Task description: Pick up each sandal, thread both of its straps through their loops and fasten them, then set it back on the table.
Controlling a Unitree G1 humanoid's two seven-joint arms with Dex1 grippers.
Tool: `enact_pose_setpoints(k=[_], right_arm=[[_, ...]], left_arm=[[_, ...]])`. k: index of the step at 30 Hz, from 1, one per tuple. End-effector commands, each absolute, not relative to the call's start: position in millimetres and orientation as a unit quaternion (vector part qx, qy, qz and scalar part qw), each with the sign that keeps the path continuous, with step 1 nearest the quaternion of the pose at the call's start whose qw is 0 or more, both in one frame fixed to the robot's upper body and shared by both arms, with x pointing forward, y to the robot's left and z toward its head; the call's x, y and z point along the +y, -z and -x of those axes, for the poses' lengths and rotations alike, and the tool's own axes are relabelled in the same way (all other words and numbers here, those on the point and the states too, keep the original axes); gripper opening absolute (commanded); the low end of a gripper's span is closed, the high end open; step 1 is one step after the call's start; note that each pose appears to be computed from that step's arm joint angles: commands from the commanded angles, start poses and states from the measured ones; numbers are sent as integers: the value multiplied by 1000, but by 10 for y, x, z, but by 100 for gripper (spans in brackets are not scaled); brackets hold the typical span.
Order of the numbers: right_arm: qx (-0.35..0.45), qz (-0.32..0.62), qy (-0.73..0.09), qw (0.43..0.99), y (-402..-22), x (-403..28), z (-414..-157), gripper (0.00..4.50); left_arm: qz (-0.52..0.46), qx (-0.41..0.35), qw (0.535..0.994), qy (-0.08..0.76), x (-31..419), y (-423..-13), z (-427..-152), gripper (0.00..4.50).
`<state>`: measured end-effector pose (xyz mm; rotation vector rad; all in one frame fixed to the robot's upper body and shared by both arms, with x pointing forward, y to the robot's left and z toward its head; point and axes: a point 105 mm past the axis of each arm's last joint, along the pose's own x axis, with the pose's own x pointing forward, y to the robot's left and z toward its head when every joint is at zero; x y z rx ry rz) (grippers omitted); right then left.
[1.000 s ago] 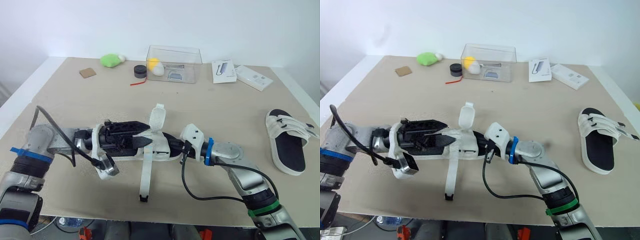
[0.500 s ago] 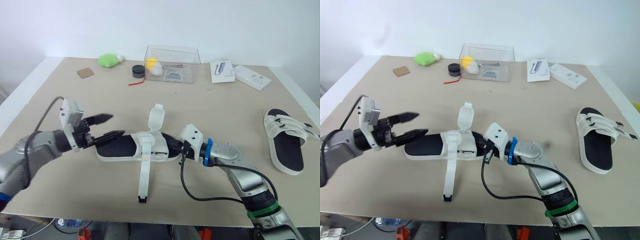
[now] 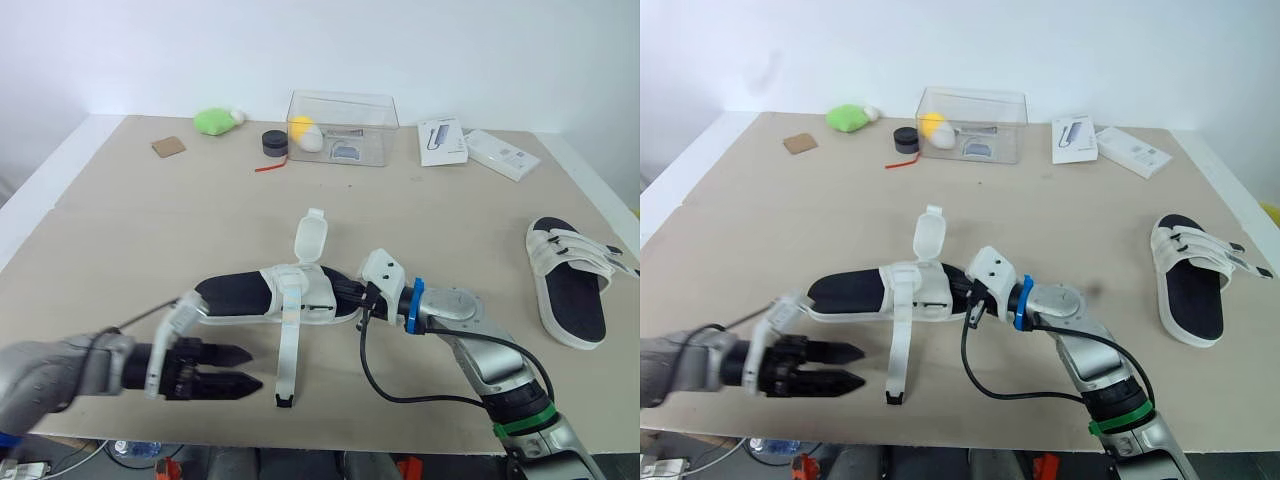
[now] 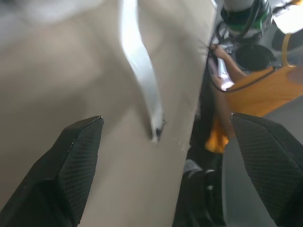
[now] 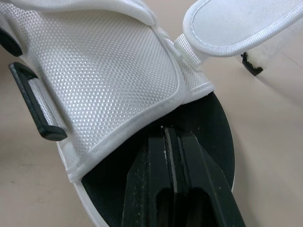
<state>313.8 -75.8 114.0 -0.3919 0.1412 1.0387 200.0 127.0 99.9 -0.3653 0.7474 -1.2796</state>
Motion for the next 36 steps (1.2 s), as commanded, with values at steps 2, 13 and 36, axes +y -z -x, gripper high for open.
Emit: enact_pose_setpoints(k=[2, 13, 36], right_arm=[[81, 188, -498, 843, -1061, -731, -3092, 0], [81, 187, -493, 846, -1070, -740, -3098, 0], [85, 194, -489, 846, -1000, -670, -3124, 0]], left_arm=[[166, 329, 725, 582, 1141, -1010, -2071, 443], [159, 334, 725, 580, 1065, -959, -2122, 190], [195, 232, 795, 526, 1172, -1937, -3047, 4]])
